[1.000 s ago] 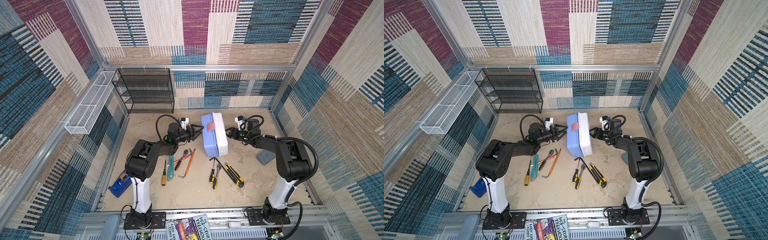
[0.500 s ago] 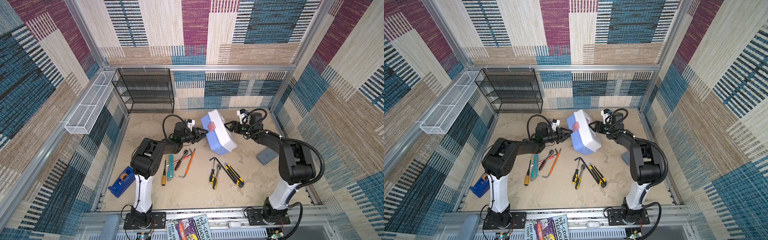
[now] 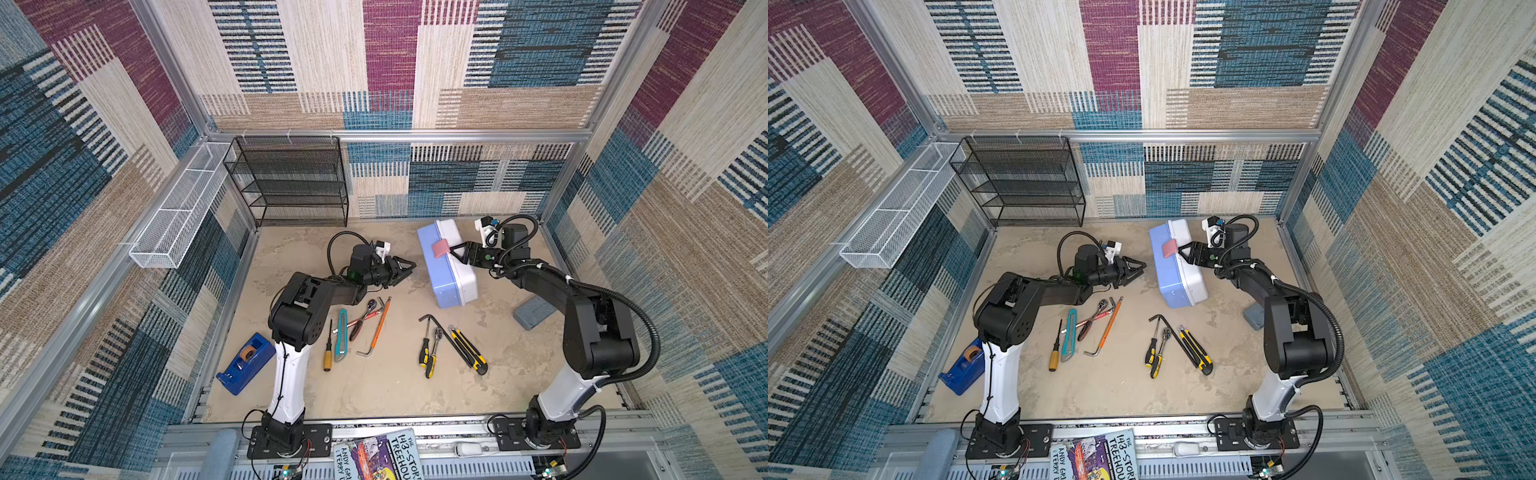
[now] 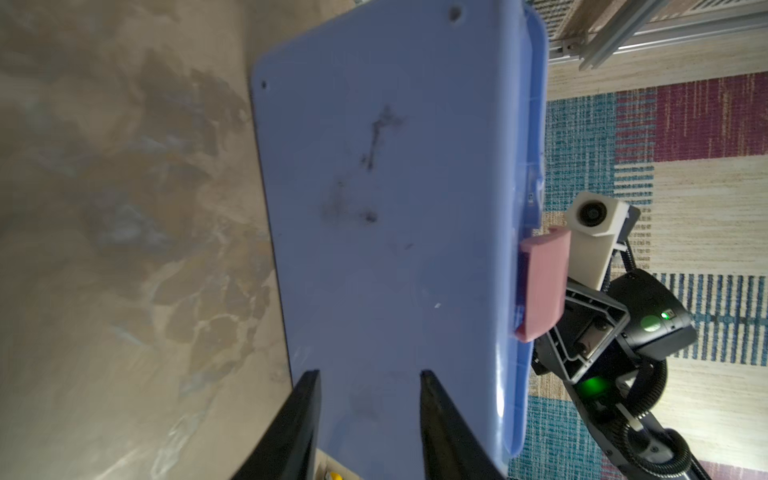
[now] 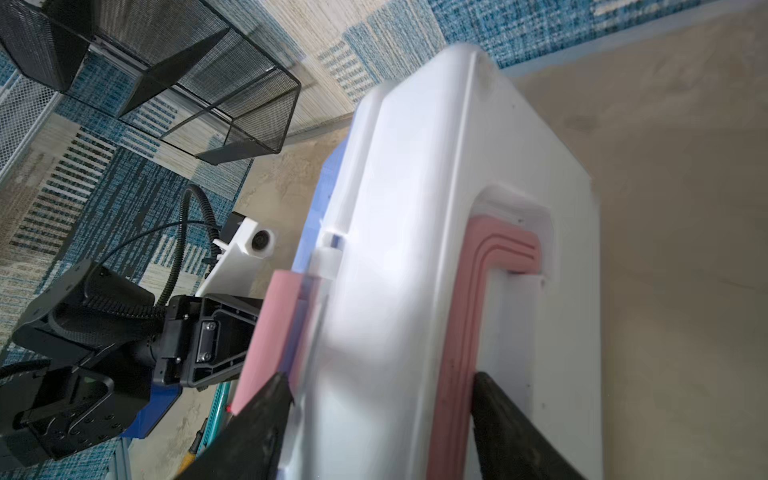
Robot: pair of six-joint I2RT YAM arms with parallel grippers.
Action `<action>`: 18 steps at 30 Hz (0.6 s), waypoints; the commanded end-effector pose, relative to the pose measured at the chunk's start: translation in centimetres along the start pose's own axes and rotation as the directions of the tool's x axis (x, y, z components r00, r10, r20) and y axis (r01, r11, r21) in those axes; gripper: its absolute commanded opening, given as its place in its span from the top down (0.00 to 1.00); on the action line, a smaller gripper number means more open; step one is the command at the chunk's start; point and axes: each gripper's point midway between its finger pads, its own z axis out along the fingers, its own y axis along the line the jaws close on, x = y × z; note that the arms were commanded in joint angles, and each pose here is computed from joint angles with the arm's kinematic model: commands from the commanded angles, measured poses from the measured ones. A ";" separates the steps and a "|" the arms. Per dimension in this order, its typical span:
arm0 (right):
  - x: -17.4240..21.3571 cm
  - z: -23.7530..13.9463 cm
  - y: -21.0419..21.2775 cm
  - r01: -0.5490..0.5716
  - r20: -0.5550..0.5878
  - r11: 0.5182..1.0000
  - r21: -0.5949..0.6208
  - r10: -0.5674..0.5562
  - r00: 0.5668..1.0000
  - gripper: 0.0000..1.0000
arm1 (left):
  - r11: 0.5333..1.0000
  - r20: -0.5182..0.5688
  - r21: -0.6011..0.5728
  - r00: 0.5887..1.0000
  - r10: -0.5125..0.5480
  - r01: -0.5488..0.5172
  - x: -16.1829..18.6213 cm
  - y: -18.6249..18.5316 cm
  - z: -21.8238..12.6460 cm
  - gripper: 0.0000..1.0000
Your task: Pack the tool kit
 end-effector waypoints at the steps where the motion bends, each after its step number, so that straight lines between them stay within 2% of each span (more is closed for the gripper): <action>1: -0.5 -0.5 0.7 0.035 0.020 0.999 -0.003 -0.035 0.999 0.31 | 0.999 0.001 -0.012 0.999 0.047 -0.047 0.0 -0.3 -0.6 0.56; 12: -1.8 -0.3 1.6 0.046 0.028 0.998 -0.032 -0.046 0.999 0.33 | 0.996 -0.042 0.050 0.997 0.071 -0.069 1.3 -2.9 1.2 0.56; 18: -1.7 -0.8 0.6 0.058 0.036 0.998 0.038 -0.060 0.998 0.33 | 0.994 -0.034 0.078 0.997 0.076 -0.073 1.5 -4.1 0.9 0.56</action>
